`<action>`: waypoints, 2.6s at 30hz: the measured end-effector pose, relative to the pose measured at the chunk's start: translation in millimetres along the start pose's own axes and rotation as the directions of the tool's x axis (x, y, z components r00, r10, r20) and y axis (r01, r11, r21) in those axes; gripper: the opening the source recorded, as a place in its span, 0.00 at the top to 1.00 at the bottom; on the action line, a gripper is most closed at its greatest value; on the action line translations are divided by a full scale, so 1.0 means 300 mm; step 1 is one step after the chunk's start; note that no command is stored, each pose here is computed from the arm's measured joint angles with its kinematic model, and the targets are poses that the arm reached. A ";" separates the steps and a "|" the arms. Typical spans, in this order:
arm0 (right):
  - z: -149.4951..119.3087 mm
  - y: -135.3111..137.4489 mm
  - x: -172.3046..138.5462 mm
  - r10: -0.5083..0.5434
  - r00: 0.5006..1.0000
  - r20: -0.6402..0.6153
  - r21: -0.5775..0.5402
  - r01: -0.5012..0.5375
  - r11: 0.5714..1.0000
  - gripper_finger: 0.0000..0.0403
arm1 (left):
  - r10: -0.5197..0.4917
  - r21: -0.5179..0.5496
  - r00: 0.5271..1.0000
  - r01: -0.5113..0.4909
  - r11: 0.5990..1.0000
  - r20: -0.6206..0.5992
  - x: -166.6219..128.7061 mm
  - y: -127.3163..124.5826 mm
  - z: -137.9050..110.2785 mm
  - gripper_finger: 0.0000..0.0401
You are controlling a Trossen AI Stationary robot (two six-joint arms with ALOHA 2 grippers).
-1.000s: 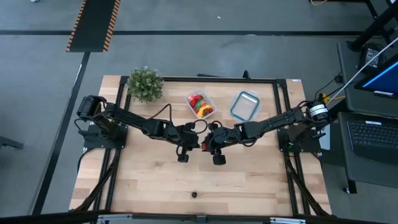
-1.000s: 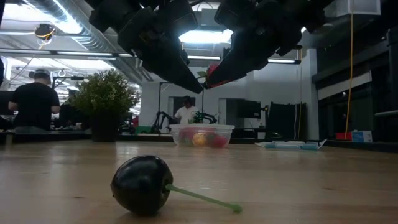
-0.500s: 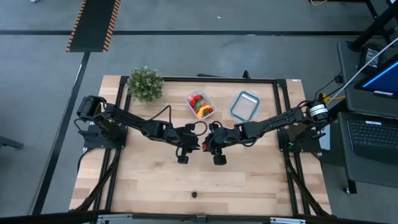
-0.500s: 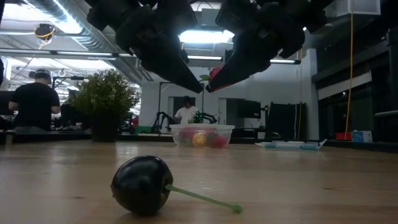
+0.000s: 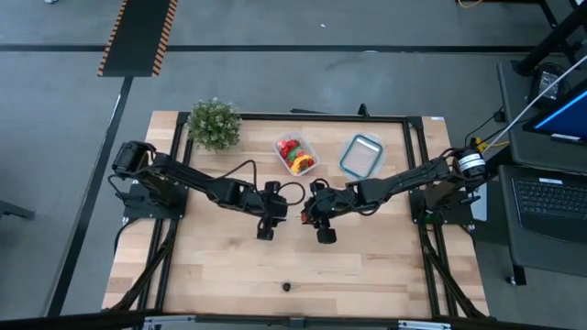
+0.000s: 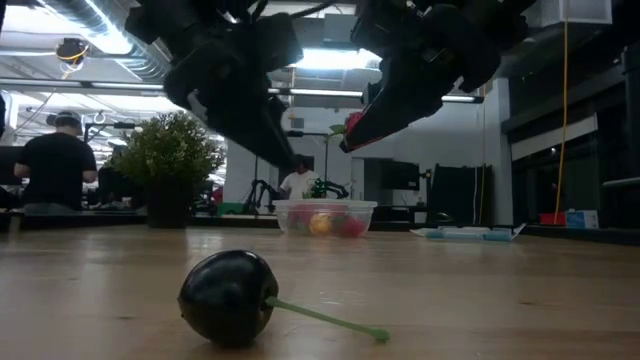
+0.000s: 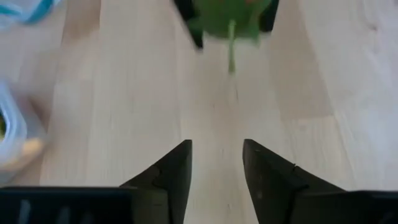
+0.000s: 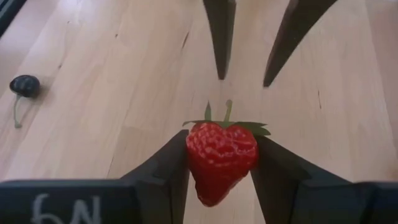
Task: Pick and placing Produce into tupperware
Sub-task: Put the red strawberry into the transparent container
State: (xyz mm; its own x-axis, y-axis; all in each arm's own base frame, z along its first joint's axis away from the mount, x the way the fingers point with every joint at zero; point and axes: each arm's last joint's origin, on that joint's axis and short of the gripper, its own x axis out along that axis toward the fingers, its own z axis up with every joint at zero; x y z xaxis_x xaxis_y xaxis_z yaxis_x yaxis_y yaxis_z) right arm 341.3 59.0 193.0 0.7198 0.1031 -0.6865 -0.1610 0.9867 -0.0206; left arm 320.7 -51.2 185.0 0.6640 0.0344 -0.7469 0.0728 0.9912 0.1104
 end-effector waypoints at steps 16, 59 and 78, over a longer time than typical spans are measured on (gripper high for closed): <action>-0.002 -0.004 -0.153 -0.012 0.996 0.083 0.032 0.010 0.999 0.65 | 0.044 -0.046 0.999 -0.044 0.998 0.008 -0.080 -0.039 -0.047 0.71; -0.253 -0.055 -0.266 -0.431 0.814 0.389 0.257 0.353 0.899 0.65 | -0.016 -0.090 0.971 0.038 0.995 0.237 -0.190 -0.058 -0.187 0.87; -0.263 -0.074 -0.262 -0.561 0.756 0.338 0.388 0.432 0.814 0.65 | -0.015 -0.090 0.972 0.037 0.995 0.236 -0.189 -0.058 -0.187 0.93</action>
State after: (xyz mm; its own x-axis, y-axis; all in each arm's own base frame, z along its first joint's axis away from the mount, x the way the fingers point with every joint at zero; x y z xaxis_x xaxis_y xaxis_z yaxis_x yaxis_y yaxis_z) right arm 235.2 19.0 190.1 0.8622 -0.4336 -0.2619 0.4416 0.8967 -0.0310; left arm 240.0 -63.2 188.8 0.8198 -0.0115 -0.5726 0.0301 0.9993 0.0230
